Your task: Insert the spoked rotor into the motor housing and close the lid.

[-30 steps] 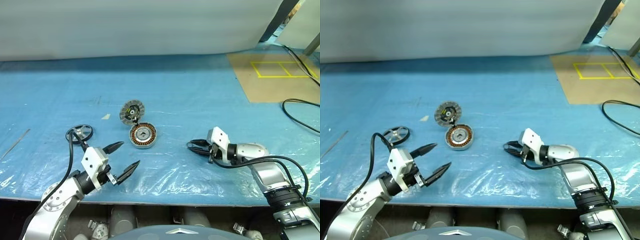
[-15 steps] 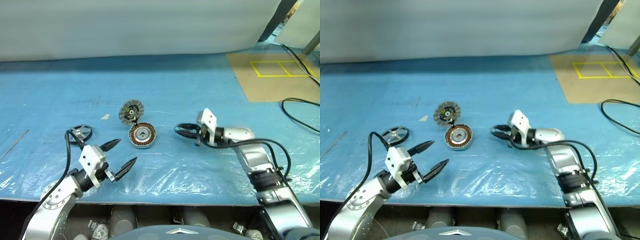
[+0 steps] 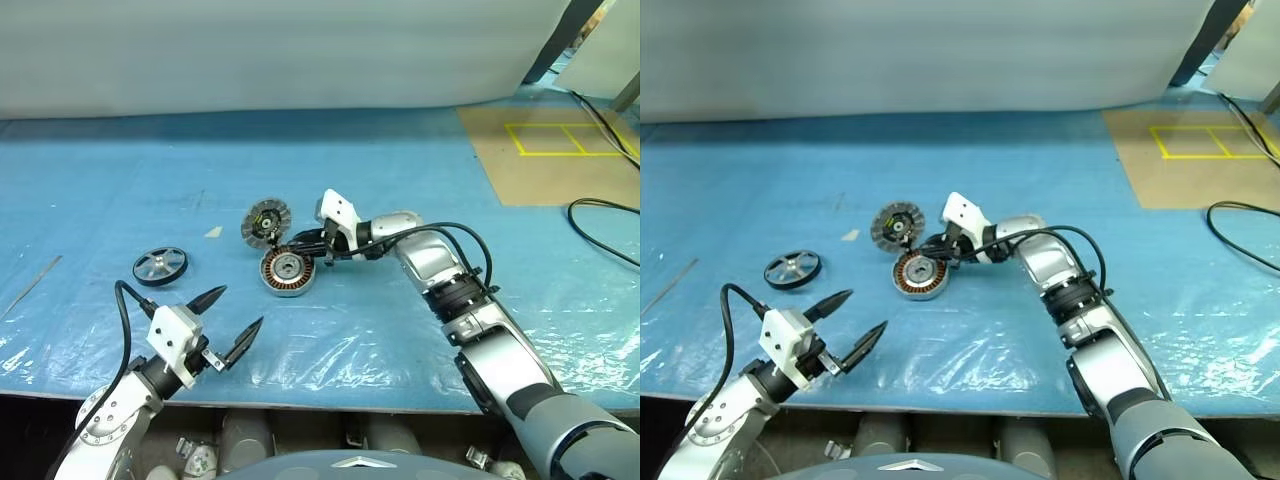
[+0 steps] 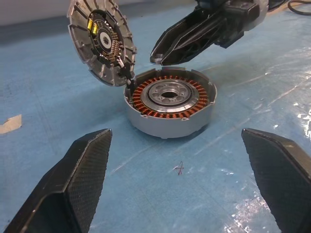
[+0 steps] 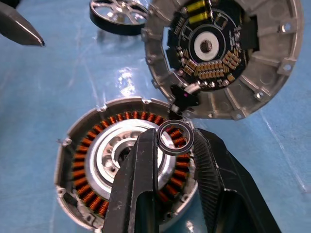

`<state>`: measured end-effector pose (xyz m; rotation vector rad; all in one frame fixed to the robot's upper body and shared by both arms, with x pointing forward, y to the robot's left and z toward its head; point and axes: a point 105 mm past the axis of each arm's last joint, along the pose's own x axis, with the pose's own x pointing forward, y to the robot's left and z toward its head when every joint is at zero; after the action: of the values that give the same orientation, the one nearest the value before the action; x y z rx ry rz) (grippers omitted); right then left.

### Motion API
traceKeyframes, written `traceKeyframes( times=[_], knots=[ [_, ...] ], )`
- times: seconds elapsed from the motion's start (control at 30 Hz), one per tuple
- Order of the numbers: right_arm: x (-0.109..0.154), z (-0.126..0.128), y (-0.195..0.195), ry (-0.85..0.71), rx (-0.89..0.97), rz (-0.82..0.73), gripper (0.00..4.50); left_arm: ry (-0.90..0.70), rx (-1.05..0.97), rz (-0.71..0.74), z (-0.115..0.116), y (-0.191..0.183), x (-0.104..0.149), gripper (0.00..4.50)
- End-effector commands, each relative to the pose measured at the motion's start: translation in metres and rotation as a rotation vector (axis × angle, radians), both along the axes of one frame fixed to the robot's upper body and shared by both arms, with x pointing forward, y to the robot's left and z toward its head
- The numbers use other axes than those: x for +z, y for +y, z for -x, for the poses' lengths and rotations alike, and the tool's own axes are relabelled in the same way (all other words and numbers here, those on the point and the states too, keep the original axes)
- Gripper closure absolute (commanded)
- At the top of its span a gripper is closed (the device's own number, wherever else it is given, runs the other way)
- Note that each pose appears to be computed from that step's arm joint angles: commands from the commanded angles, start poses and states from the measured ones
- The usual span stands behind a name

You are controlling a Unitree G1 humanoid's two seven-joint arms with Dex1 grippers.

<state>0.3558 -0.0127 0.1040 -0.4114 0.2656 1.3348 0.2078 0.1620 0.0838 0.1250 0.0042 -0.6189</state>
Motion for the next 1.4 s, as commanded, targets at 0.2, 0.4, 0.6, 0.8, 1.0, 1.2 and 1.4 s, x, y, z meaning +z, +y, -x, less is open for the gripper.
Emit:
traceKeyframes(
  times=[0.2,0.4,0.6,0.8,1.0,1.2,1.4],
  knots=[
    [0.005,0.009,0.012,-0.054,0.113,0.000,3.86,-0.044,0.019,-0.003,0.002,0.000,0.001,0.00],
    [0.004,0.015,0.019,-0.089,0.161,0.016,3.86,-0.047,0.015,-0.003,0.000,0.000,0.000,0.00],
    [-0.009,0.019,0.017,-0.098,0.180,0.063,3.86,-0.042,0.008,-0.011,-0.001,0.001,-0.002,0.00],
    [-0.015,0.025,0.018,-0.092,0.205,0.078,3.86,-0.032,0.008,-0.018,-0.001,0.003,-0.003,0.00],
    [-0.018,0.028,0.021,-0.091,0.213,0.081,3.86,-0.032,0.007,-0.018,-0.002,0.002,-0.002,0.00],
    [-0.022,0.028,0.018,-0.086,0.207,0.092,3.86,-0.032,0.008,-0.015,-0.002,0.001,-0.001,0.00],
    [-0.015,0.019,0.016,-0.104,0.167,0.080,3.86,-0.033,0.005,-0.015,-0.003,0.001,-0.001,0.00]
  ],
)
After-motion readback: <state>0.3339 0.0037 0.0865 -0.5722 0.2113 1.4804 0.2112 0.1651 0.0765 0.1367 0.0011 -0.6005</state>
